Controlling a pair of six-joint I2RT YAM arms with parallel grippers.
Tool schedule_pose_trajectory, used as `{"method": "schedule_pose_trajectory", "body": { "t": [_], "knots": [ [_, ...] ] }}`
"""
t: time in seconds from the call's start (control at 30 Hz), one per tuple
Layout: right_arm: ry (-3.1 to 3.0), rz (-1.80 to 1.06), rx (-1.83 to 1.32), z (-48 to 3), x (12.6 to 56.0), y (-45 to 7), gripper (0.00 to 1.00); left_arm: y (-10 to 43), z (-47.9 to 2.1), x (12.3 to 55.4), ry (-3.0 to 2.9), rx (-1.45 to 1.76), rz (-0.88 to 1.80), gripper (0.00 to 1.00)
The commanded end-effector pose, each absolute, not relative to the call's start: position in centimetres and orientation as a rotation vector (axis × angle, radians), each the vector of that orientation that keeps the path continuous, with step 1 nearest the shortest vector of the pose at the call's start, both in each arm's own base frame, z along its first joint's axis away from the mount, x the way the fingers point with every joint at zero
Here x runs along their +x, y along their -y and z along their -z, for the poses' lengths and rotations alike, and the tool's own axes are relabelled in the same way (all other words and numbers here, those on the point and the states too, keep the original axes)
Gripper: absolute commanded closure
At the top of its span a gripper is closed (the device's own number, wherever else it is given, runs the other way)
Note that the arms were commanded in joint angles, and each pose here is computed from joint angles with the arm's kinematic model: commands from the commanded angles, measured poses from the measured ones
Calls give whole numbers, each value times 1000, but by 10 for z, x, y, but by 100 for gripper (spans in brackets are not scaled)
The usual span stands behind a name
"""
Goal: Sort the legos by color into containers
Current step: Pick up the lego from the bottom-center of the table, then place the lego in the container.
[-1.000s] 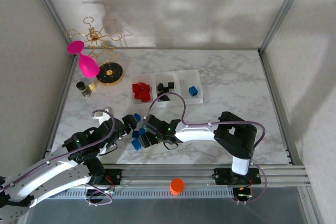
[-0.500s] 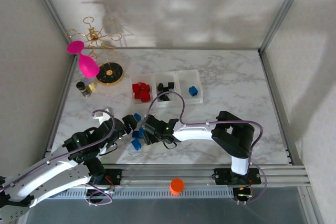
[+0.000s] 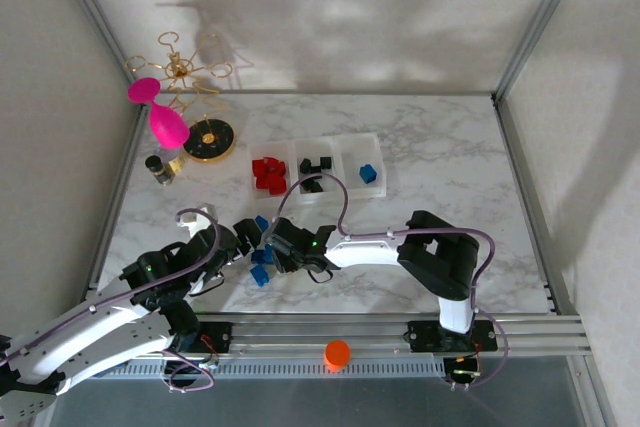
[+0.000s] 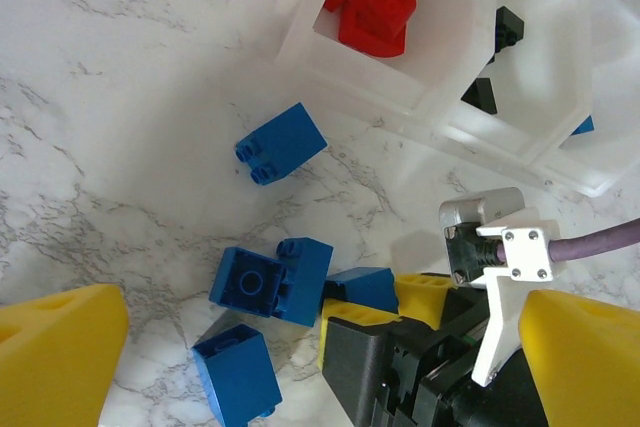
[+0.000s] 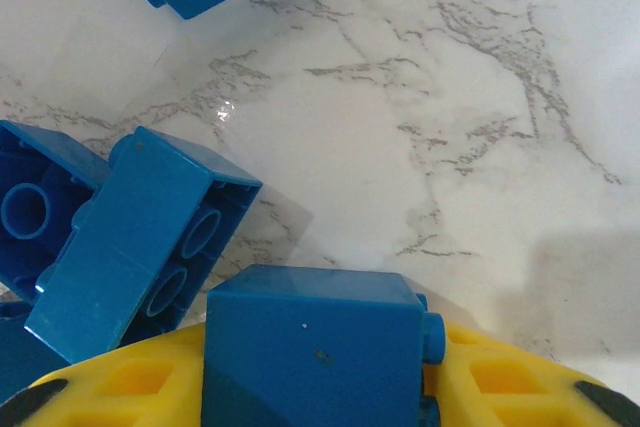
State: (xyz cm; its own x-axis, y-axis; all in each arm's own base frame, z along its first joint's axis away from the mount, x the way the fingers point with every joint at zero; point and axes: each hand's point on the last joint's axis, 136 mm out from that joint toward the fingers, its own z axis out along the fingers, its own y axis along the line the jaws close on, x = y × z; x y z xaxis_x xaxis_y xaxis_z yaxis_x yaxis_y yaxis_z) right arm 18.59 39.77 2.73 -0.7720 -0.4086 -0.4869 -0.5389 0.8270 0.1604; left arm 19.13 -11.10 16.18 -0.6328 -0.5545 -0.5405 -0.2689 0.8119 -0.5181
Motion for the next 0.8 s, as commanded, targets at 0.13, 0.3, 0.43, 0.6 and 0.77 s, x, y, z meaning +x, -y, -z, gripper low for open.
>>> {"method": "schedule_pose_trajectory", "body": {
  "t": [0.13, 0.3, 0.43, 0.6, 0.77],
  "knots": [
    [-2546, -424, -617, -53, 198, -377, 67, 115, -169, 195, -2269, -584, 525, 0],
    [-2531, -429, -564, -68, 210, -358, 70, 121, -176, 199, -2264, -558, 533, 0],
    [-2518, -428, -505, -81, 225, -338, 72, 128, -180, 204, -2264, -536, 539, 0],
    [-2484, -425, -418, -103, 253, -309, 74, 139, -187, 212, -2261, -503, 548, 0],
    [-2437, -454, -326, -129, 291, -282, 75, 151, -193, 220, -2252, -475, 558, 1]
  ]
}}
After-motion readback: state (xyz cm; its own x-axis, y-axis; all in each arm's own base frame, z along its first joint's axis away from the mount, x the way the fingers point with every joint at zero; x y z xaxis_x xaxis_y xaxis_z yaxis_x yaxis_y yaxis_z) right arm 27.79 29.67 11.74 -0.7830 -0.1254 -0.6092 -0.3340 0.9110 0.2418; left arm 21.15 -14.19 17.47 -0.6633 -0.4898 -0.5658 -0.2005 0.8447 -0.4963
